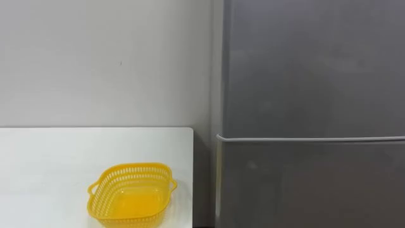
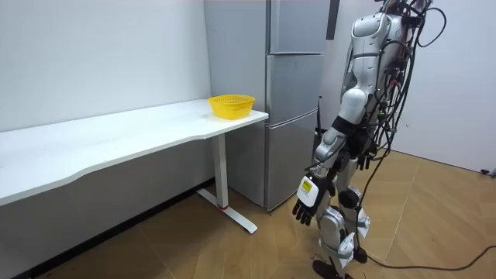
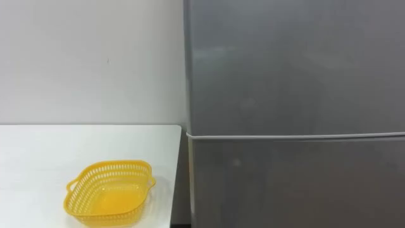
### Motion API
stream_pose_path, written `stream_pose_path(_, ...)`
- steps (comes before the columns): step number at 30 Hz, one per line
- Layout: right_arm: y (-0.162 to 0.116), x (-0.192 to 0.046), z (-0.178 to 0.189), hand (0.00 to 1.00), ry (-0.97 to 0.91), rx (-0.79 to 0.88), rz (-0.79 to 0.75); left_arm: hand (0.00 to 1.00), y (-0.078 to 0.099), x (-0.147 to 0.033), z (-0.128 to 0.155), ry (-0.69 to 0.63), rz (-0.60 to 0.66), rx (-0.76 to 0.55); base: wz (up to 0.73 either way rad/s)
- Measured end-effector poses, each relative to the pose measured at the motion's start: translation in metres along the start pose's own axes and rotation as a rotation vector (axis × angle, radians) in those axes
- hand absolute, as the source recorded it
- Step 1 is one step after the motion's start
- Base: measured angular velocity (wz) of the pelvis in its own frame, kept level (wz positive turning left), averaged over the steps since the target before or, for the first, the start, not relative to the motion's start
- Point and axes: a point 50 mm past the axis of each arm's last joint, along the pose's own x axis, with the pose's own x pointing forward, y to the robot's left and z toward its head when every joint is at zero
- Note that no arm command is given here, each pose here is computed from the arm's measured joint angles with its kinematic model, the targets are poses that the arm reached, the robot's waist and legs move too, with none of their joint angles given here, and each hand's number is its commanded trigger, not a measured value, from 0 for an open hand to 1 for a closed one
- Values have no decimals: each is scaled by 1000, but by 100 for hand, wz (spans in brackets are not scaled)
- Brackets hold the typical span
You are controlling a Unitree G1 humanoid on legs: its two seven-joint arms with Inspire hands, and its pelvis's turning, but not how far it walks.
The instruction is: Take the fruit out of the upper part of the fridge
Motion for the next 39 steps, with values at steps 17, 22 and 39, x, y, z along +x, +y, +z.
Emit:
stream_pose_path(17,-2,0,-4,0,5,21,-27,0,2,0,-2,0,14,-37,-1)
stream_pose_path(22,-2,0,-8,0,17,21,-38,0,3,0,-4,4,32,-40,-1)
stream_pose_path(39,0,0,-21,0,70,38,-47,0,2,0,-8,16,72,-166,-1)
